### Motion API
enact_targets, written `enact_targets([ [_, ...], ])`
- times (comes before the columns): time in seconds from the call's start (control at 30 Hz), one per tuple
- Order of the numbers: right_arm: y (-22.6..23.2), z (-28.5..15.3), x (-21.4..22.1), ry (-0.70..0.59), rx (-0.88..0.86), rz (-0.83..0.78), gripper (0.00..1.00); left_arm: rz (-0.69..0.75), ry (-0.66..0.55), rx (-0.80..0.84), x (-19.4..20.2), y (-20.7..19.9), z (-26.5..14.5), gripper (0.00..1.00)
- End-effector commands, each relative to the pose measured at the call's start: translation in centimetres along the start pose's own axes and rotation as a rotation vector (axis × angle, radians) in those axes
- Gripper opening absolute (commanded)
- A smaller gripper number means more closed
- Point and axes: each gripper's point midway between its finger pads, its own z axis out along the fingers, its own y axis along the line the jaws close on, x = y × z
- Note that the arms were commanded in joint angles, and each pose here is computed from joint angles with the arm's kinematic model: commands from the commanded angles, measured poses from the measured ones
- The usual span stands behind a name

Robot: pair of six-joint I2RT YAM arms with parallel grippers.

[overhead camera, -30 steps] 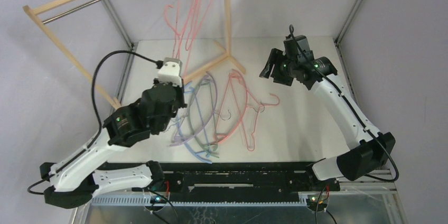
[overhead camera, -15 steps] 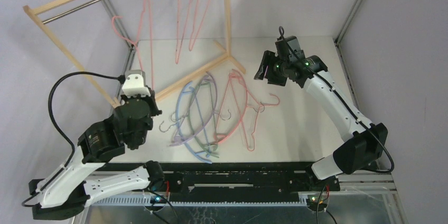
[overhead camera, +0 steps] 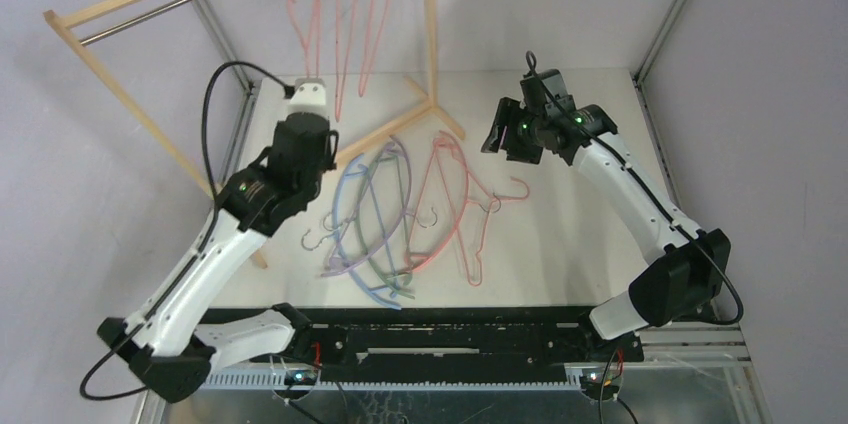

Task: Organize the hangers
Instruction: Place the hanger at the clothesline.

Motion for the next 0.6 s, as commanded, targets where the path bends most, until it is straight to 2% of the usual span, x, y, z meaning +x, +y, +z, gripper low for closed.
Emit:
enact_targets([
  [0.0,-0.1,-1.4,-1.0,-0.056,-0.032,0.001,0.67,-0.005,-0.158,0.061,-6.9,-1.1,0.1,0.00],
  [0.27,-0.9,-1.4,-1.5,-0.057,-0.026,0.014,0.67,0.021,-0.174,0.052,-8.6,-2.5,2.6,0.00],
  [0.57,-1.3,-1.1,-1.7,-0.047,-0.022,0.020,0.67,0.014,-0.163,0.019,-9.9,-1.0,5.1,0.00],
])
